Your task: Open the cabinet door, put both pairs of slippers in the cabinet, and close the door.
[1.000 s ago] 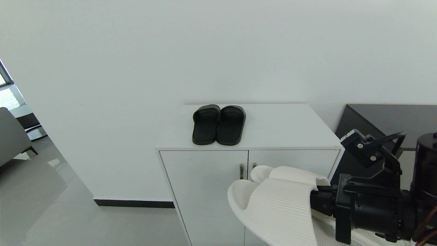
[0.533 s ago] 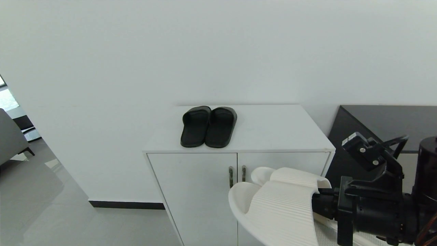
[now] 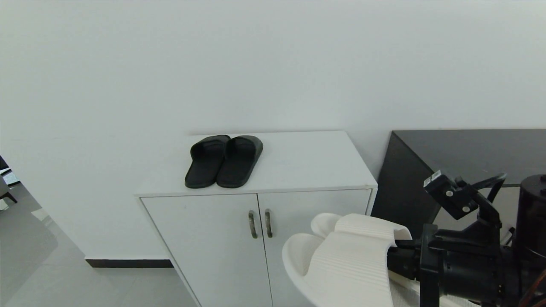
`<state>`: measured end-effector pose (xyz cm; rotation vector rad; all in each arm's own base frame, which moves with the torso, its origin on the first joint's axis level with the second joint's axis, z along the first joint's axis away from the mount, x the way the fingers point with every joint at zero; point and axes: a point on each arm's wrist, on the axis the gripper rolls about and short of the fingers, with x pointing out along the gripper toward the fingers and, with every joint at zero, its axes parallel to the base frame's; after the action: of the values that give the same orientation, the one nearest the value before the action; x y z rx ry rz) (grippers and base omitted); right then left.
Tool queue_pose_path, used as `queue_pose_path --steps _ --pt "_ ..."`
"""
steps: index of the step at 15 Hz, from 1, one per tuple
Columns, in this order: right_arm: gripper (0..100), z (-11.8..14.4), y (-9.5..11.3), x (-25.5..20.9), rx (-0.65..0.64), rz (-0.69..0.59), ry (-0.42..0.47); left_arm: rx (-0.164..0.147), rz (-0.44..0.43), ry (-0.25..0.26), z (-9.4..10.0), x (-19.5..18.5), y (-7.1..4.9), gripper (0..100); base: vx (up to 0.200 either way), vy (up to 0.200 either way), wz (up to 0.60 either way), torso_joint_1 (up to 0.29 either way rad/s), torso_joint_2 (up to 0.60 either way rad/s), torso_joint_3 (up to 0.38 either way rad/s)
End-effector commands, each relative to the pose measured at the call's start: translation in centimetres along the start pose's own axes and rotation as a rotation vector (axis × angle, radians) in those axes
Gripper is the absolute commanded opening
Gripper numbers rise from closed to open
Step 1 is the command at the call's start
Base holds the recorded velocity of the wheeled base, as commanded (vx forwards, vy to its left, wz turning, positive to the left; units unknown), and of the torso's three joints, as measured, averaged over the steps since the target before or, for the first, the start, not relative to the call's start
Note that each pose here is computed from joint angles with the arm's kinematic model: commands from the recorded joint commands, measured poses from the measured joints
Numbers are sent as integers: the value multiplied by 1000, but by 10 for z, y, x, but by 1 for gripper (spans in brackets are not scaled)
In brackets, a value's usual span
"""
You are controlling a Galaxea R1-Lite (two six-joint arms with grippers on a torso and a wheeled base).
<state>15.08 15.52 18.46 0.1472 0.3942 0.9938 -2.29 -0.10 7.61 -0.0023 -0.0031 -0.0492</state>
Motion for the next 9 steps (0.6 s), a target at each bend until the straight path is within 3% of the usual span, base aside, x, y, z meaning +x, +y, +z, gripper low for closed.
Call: queue_pose_path --steps 1,9 --pt "0 -1 -1 1 2 -2 6 -1 2 0 0 0 0 0 0 0 0 0 0 0" --pt "0 -6 -1 1 -8 4 0 -1 0 -1 0 0 0 0 0 0 0 -9 19 11"
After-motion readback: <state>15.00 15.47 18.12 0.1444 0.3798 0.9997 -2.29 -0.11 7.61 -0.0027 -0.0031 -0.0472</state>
